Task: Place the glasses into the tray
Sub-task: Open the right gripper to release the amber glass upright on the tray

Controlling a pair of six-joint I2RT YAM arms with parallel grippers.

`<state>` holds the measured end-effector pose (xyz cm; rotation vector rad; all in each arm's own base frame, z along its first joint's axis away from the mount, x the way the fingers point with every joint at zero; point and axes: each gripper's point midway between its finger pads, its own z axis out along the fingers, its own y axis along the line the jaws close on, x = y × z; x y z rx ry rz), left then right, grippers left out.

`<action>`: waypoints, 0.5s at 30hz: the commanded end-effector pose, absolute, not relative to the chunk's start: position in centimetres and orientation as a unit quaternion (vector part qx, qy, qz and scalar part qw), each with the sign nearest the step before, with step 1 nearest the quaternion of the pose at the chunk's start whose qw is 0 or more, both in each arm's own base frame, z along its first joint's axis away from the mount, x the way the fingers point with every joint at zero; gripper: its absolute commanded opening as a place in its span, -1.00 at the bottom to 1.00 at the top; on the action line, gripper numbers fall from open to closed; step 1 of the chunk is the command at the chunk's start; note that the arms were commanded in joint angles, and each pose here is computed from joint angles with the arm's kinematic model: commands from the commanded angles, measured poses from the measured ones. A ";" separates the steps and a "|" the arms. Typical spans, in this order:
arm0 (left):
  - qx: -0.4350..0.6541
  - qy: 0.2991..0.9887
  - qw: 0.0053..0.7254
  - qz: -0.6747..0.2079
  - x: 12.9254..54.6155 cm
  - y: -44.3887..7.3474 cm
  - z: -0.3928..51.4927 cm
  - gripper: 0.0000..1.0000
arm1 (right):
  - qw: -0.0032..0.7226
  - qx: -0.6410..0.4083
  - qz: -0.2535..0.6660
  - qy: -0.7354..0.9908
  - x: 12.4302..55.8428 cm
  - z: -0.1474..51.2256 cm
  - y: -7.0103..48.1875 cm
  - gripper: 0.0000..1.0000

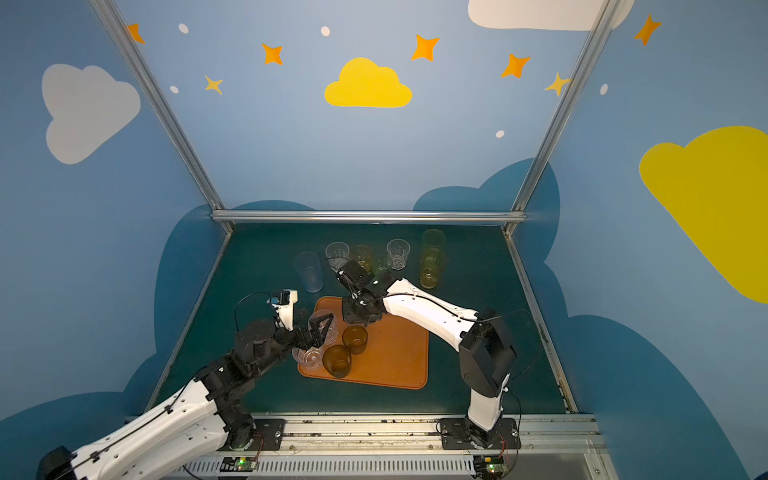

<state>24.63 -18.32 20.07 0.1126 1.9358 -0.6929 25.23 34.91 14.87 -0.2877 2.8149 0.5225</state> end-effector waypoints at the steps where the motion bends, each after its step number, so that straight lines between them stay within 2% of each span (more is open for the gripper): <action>1: 0.041 0.804 0.519 -0.288 25.1 -18.5 20.8 1.00 | 0.161 -0.089 0.172 0.968 26.0 16.6 32.9 -0.20; 4: 0.037 0.810 0.512 -0.282 25.6 -18.8 20.9 1.00 | 0.176 -0.080 0.165 0.967 26.4 17.2 31.4 -0.11; 11: 0.034 0.830 0.488 -0.268 26.9 -19.9 20.9 1.00 | 0.215 -0.056 0.168 0.960 27.1 17.8 27.8 0.32; 15: 0.019 0.850 0.466 -0.245 28.3 -20.5 20.4 1.00 | 0.248 -0.066 0.178 0.950 27.3 18.7 26.5 0.43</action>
